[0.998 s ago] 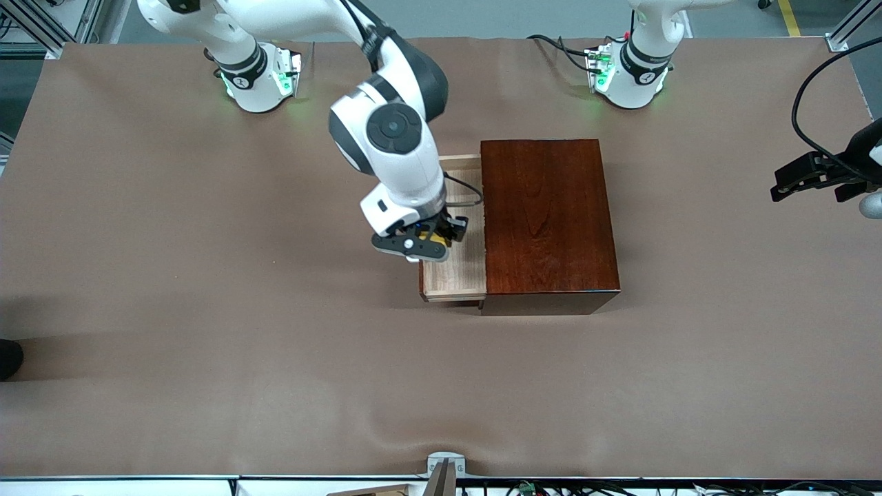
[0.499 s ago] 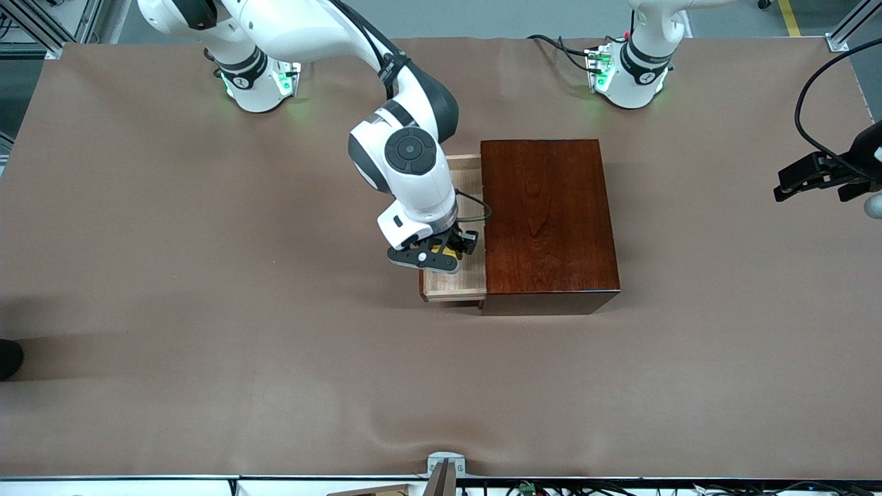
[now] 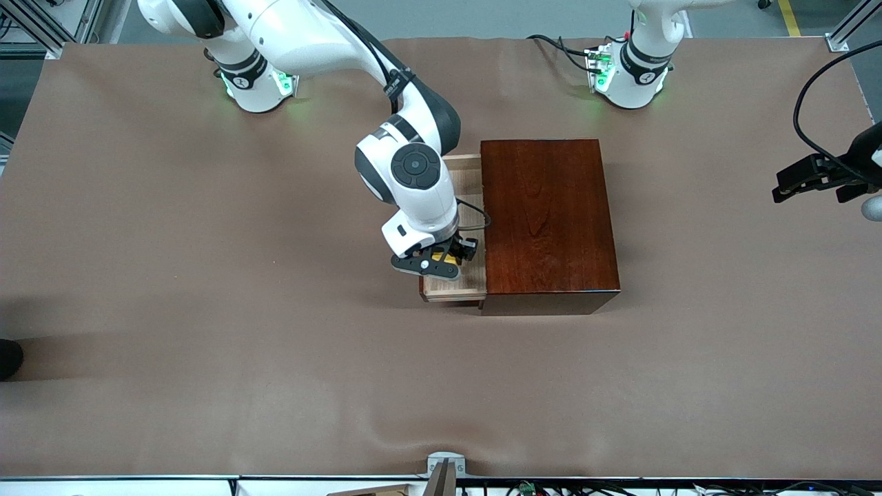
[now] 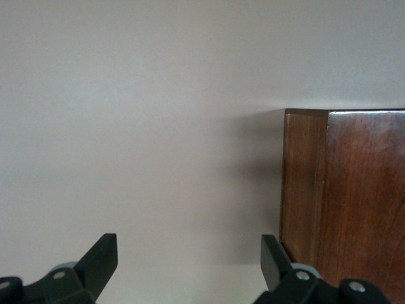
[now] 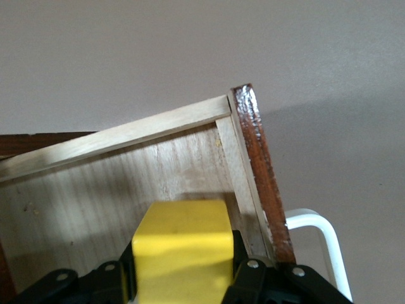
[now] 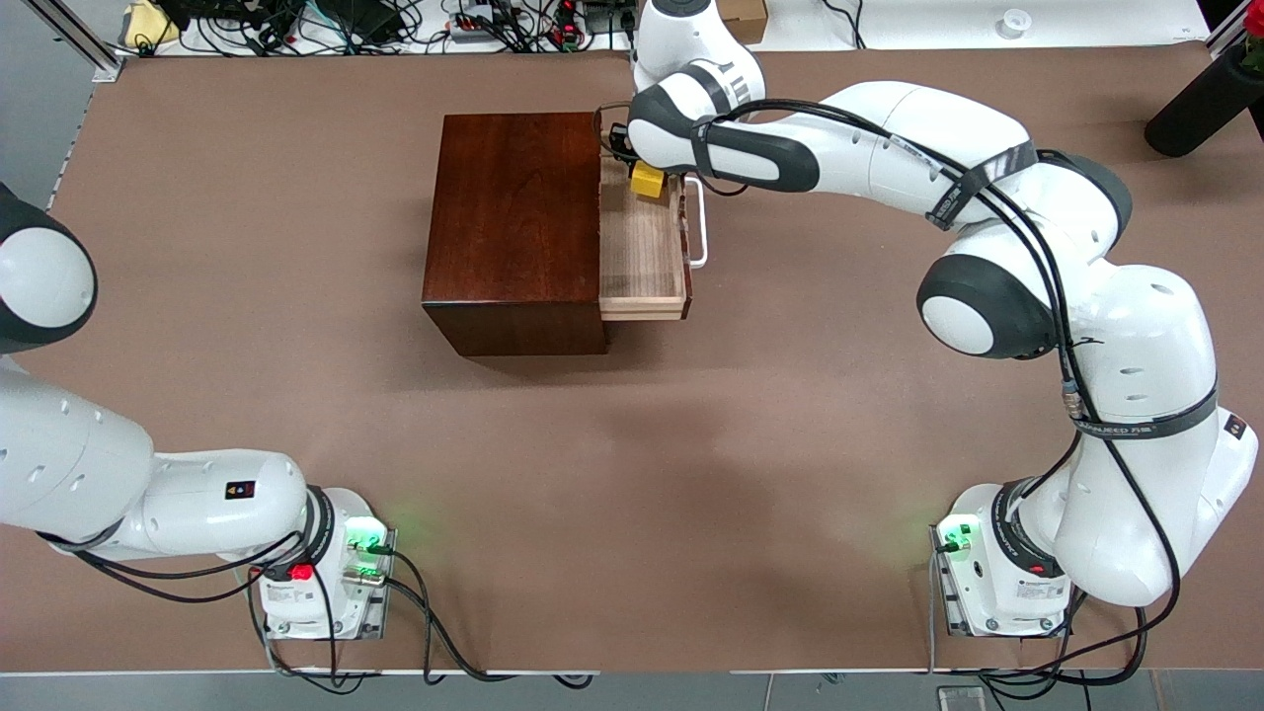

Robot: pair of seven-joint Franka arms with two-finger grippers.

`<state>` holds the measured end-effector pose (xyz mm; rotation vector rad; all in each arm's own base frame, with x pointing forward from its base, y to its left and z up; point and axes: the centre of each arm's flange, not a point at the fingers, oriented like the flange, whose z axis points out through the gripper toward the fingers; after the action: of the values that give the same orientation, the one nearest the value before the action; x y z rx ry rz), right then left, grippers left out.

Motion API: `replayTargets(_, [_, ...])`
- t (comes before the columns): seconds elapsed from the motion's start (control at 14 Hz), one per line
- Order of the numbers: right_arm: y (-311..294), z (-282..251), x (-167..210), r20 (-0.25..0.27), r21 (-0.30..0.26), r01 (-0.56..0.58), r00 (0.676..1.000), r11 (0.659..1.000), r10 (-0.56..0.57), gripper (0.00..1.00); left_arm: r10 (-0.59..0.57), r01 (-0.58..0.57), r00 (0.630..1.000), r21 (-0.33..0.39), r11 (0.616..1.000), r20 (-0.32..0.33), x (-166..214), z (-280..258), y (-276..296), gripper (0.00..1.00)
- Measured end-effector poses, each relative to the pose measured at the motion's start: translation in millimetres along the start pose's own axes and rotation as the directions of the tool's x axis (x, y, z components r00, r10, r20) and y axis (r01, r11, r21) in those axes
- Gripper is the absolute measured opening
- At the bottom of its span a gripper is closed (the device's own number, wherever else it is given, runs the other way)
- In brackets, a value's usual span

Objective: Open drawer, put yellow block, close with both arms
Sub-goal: 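Lower the cube into the drawer and open the right gripper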

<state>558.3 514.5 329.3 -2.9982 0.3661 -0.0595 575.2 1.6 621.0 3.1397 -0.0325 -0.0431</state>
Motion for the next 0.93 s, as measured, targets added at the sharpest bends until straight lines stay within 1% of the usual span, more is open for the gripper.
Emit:
replayTargets(0.07, [-0.1, -0.1, 0.0, 0.0, 0.001, -0.002, 1.0, 1.0, 0.002, 0.59, 0.0, 0.0, 1.0, 0.0, 1.0, 0.0, 0.1, 0.1, 0.0, 1.0])
replayTargets(0.14, [-1.6, -1.2, -0.5, -0.002, 0.007, -0.003, 1.0, 1.0, 0.003, 0.65, 0.0, 0.0, 1.0, 0.0, 1.0, 0.0, 0.1, 0.2, 0.1, 1.0])
replayTargets(0.21, [-4.4, -3.6, -2.0, -0.007, 0.015, 0.0, 1.0, 1.0, 0.0, 0.74, 0.001, -0.001, 1.0, 0.0, 1.0, 0.001, 0.1, 0.3, 0.3, 1.0])
replayTargets(0.36, [-8.5, -10.0, -3.6, -0.011, 0.021, 0.004, 1.0, 1.0, -0.004, 0.94, 0.001, -0.001, 1.0, 0.0, 1.0, 0.001, 0.2, 0.5, 0.5, 1.0])
replayTargets(0.43, [-8.9, -14.8, -3.8, -0.007, 0.017, 0.004, 1.0, 1.0, -0.004, 1.0, 0.001, -0.001, 1.0, 0.0, 1.0, 0.001, 0.2, 0.5, 0.5, 1.0])
replayTargets(0.57, [-6.8, -26.6, -7.0, 0.024, -0.023, 0.007, 1.0, 1.0, -0.006, 1.0, 0.001, -0.001, 1.0, 0.0, 1.0, 0.002, 0.3, 0.9, 0.7, 1.0])
replayTargets(0.64, [-7.0, -39.2, -7.6, 0.032, -0.033, 0.008, 0.999, 0.999, -0.007, 1.0, 0.003, -0.003, 1.0, 0.0, 1.0, 0.003, 0.4, 1.6, 1.6, 1.0])
replayTargets(0.78, [-4.9, -80.0, -8.1, 0.038, -0.04, 0.008, 0.999, 0.999, -0.007, 1.0, -0.005, 0.005, 1.0, 0.0, 1.0, 0.006, 0.8, 3.0, 7.1, 1.0])
replayTargets(0.93, [5.1, -131.6, -5.0, 0.028, -0.033, -0.003, 1.0, 0.999, 0.004, 1.0, -0.03, 0.03, 1.0, 0.0, 1.0, 0.009, 1.0, 4.2, 22.3, 1.0])
